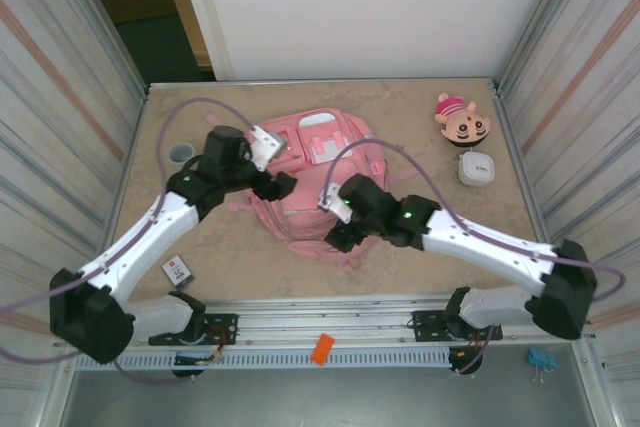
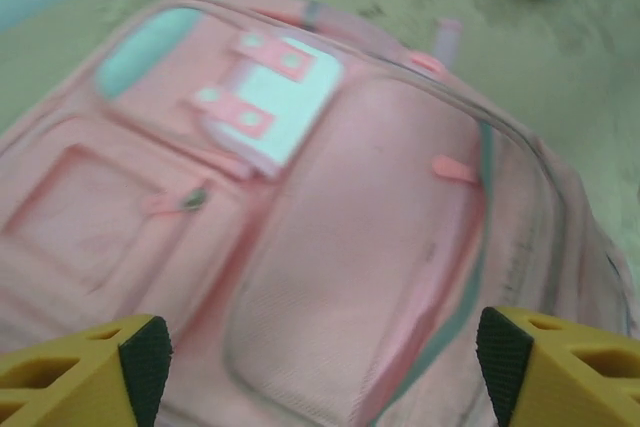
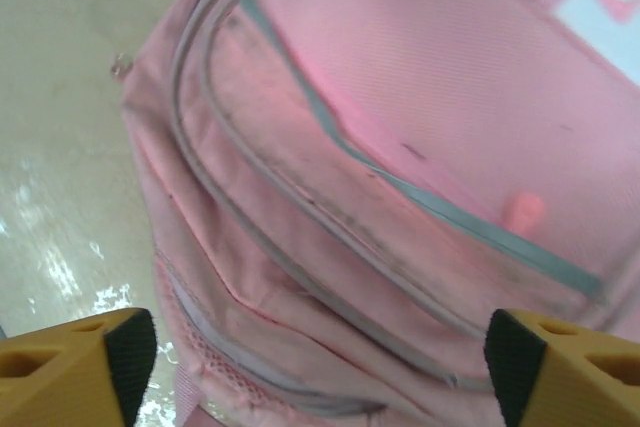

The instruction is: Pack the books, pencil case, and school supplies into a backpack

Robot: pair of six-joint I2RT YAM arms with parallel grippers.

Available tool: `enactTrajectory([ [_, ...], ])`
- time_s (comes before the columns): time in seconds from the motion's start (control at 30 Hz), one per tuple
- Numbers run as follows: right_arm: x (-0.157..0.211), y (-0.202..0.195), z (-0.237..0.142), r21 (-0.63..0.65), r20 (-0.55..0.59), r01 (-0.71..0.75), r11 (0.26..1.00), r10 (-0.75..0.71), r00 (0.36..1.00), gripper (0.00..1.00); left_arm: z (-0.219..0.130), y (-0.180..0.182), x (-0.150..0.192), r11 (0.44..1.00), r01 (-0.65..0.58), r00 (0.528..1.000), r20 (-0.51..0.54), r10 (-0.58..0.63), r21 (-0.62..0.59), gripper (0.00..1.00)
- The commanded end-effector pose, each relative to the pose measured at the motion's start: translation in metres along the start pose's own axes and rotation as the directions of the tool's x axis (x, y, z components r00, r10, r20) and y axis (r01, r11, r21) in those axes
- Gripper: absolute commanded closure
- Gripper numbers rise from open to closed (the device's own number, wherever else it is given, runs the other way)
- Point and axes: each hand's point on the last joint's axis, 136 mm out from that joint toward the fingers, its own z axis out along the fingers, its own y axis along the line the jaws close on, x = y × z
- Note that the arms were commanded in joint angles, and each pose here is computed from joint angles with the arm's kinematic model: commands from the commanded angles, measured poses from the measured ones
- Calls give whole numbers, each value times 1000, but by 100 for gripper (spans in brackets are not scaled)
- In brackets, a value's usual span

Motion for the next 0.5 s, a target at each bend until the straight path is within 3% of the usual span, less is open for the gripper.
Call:
enactTrajectory([
  [0.0,3,4,22,2,-79,203,979,-202,976,10,-8,18,22,972,234,972,8,-234,-30,17],
  [0.17,24,24,66,-61,-173,354,933,-359,917,9,-15,51,54,878,470,882,3,-472,-92,19],
  [0.27,36,31,82,-66,-229,452,889,-455,861,8,-11,55,66,850,517,853,-27,-522,-98,20],
  [0.4,46,36,102,-78,-232,468,880,-473,850,9,-5,54,67,838,539,839,-27,-543,-81,20],
  [0.47,50,36,111,-78,-246,465,882,-469,848,18,-3,55,65,836,544,837,-20,-547,-72,21],
])
